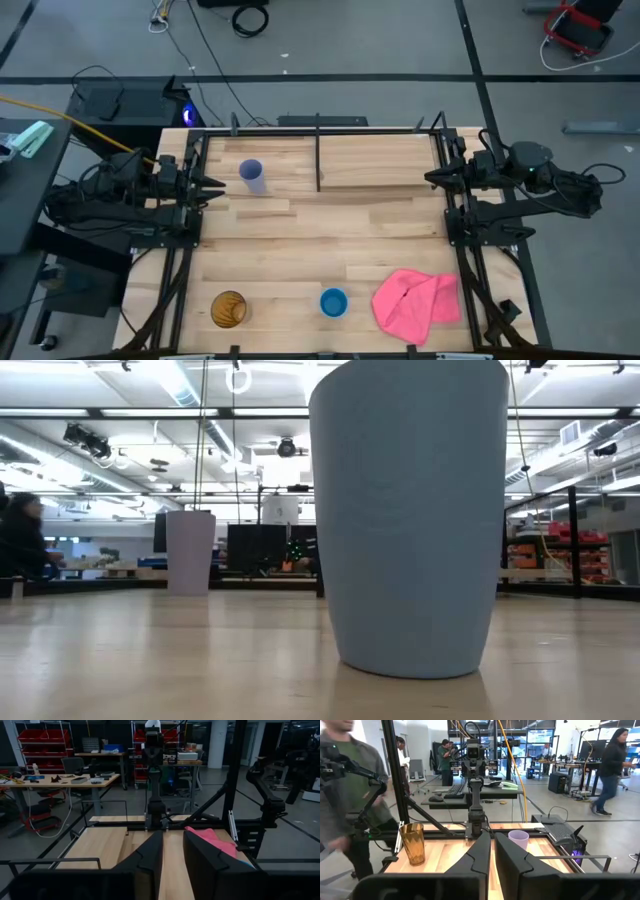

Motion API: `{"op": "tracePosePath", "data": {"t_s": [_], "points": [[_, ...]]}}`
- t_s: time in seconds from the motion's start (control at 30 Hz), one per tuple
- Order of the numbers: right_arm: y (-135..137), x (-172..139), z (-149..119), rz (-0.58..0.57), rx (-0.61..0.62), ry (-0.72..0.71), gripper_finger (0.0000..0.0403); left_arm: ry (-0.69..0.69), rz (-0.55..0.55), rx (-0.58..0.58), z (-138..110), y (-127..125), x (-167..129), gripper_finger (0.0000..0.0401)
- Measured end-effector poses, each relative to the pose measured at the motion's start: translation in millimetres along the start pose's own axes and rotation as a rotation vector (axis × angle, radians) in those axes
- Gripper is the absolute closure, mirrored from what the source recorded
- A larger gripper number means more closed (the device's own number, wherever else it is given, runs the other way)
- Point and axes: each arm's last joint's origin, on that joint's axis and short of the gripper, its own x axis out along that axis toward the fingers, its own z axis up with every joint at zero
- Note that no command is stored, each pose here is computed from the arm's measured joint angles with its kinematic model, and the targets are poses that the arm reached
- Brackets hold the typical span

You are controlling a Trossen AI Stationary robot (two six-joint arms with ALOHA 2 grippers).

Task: Stack small to large cups/mugs on shelf

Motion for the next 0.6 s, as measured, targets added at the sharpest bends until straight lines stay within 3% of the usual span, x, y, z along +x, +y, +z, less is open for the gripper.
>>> {"op": "tracePosePath", "data": {"t_s": [0.6], "points": [[0.0, 0.1, 0.0, 0.0, 0.0, 0.0, 0.0369, 0.0, 0.001, 0.0, 0.0, 0.0, 0.0, 0.0316]]}}
